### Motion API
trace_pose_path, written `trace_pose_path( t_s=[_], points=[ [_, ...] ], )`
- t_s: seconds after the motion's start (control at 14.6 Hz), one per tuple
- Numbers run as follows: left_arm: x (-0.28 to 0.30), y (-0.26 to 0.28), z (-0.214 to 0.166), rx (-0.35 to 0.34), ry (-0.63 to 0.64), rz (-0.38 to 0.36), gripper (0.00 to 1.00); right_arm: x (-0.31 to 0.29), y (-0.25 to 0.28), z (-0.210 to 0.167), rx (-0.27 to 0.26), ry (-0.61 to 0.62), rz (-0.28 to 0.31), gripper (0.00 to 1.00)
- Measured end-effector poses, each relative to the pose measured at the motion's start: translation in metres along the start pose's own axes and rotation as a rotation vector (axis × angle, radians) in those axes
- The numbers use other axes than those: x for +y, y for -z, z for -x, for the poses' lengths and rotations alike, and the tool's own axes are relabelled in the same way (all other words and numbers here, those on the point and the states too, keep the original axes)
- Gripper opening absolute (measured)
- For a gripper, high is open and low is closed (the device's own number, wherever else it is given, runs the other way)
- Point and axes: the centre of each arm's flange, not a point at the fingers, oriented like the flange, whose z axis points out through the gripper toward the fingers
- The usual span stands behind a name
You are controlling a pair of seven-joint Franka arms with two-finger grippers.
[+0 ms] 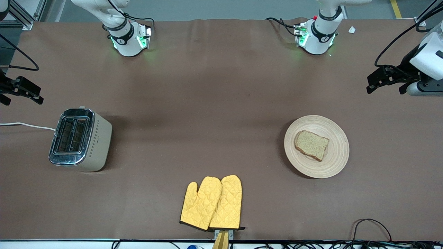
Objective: Move plate and put bread in toaster
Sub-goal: 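Reach the left gripper to the rim of the wooden plate, then grip the plate rim with the left gripper and start sliding it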
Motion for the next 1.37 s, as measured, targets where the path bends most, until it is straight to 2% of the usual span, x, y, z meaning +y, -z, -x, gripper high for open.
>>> trace_pose_path(
  t_s=[0.21, 0.34, 0.41, 0.55, 0.75, 0.89, 0.96, 1.16, 1.37],
  points=[
    [-0.014, -0.003, -0.001, -0.014, 0.027, -0.002, 1.0, 0.0, 0.0, 0.0, 0.001, 0.0, 0.0, 1.0],
    [-0.042, -0.014, -0.003, -0.06, 0.065, 0.008, 1.0, 0.0, 0.0, 0.0, 0.001, 0.0, 0.0, 1.0],
    [-0.063, -0.025, -0.006, -0.089, 0.087, 0.042, 1.0, 0.0, 0.001, 0.0, 0.001, -0.001, 0.0, 1.0],
    [-0.131, -0.067, -0.017, -0.143, 0.089, 0.176, 1.0, 0.001, 0.001, 0.0, 0.002, -0.001, 0.0, 1.0],
    [-0.243, -0.175, -0.024, -0.21, 0.127, 0.454, 1.0, 0.001, 0.001, 0.0, 0.002, -0.001, 0.0, 1.0],
    [-0.263, -0.267, -0.034, -0.274, 0.175, 0.604, 1.0, 0.001, 0.001, -0.001, 0.002, -0.001, 0.0, 1.0],
    [-0.258, -0.313, -0.041, -0.298, 0.182, 0.655, 1.0, 0.001, 0.001, -0.001, 0.002, -0.002, 0.0, 1.0],
    [-0.232, -0.424, -0.057, -0.311, 0.138, 0.721, 1.0, 0.001, 0.0, -0.001, 0.001, -0.001, 0.0, 1.0],
    [-0.23, -0.461, -0.057, -0.314, 0.124, 0.746, 1.0, 0.001, 0.0, -0.001, 0.001, -0.001, 0.0, 1.0]
  ],
)
